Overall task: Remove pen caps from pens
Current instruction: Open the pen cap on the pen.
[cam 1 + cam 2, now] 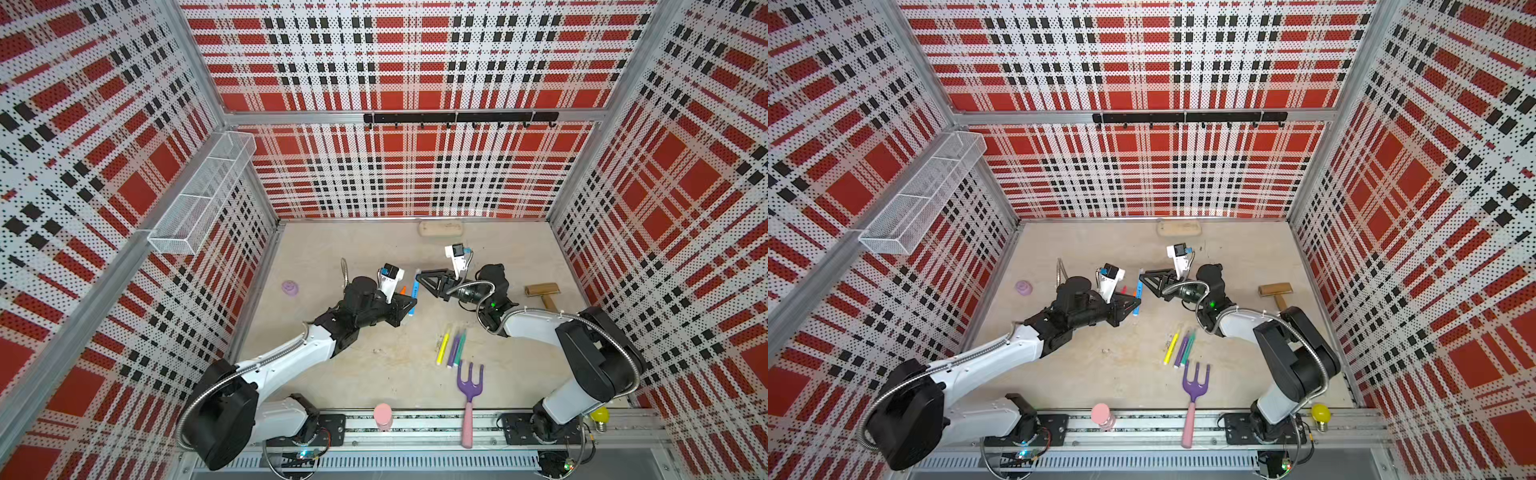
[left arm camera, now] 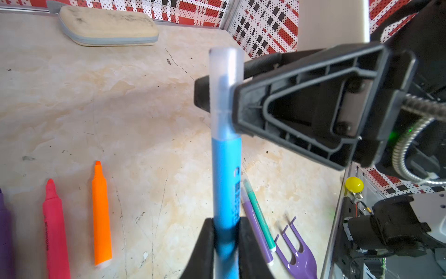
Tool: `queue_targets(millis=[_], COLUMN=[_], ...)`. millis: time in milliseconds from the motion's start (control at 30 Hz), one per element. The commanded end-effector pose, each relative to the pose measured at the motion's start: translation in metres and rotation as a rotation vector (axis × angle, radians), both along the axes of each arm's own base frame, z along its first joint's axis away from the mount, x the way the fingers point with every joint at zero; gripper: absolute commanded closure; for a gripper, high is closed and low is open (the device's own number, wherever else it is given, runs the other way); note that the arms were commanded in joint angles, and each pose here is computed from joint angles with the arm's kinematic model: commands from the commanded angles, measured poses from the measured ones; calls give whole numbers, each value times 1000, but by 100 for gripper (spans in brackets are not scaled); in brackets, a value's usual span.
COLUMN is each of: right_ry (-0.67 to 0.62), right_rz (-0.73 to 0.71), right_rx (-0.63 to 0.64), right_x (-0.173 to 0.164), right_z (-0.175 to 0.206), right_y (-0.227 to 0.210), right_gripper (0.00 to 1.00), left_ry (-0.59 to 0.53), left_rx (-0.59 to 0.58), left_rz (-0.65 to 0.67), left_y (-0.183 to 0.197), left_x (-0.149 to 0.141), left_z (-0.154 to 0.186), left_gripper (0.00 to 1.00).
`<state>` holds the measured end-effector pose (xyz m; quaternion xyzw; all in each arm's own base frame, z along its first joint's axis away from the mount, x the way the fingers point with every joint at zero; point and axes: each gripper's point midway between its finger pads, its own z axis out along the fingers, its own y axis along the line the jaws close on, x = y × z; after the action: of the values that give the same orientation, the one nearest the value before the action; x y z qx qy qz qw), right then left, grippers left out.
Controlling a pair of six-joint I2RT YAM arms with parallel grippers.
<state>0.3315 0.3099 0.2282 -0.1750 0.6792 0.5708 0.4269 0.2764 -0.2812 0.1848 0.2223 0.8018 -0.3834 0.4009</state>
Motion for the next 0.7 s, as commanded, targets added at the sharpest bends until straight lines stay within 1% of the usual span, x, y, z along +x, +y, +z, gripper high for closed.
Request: queue_targets(millis=[0, 133, 267, 400, 433, 533, 667], right_ry=[-70, -67, -66, -65, -62, -58, -68], right_rz=[6, 10, 17, 24, 25, 26, -1], right_rx=[19, 20, 20, 17, 14, 12, -5], right_x=[3, 3, 4, 4, 5, 6, 11], right_z=[18, 17, 17, 16, 16, 14, 19], right_y=[4, 6, 8, 9, 9, 10, 9], right_gripper=[61, 70, 87, 98, 100, 100, 100], left_ry=[-19, -18, -26, -30, -28, -26, -7], left_rx=[-31, -28, -28, -32, -30, -30, -26], left_rz=[-36, -42, -37, -34, -27, -28, -53], left_y=[-10, -12, -11, -8, -7, -6, -10], left_x=[-2, -1, -2, -1, 1, 2, -2], left_z=[9, 8, 10, 12, 11, 10, 4], left_gripper=[94, 95, 95, 94, 95, 95, 100])
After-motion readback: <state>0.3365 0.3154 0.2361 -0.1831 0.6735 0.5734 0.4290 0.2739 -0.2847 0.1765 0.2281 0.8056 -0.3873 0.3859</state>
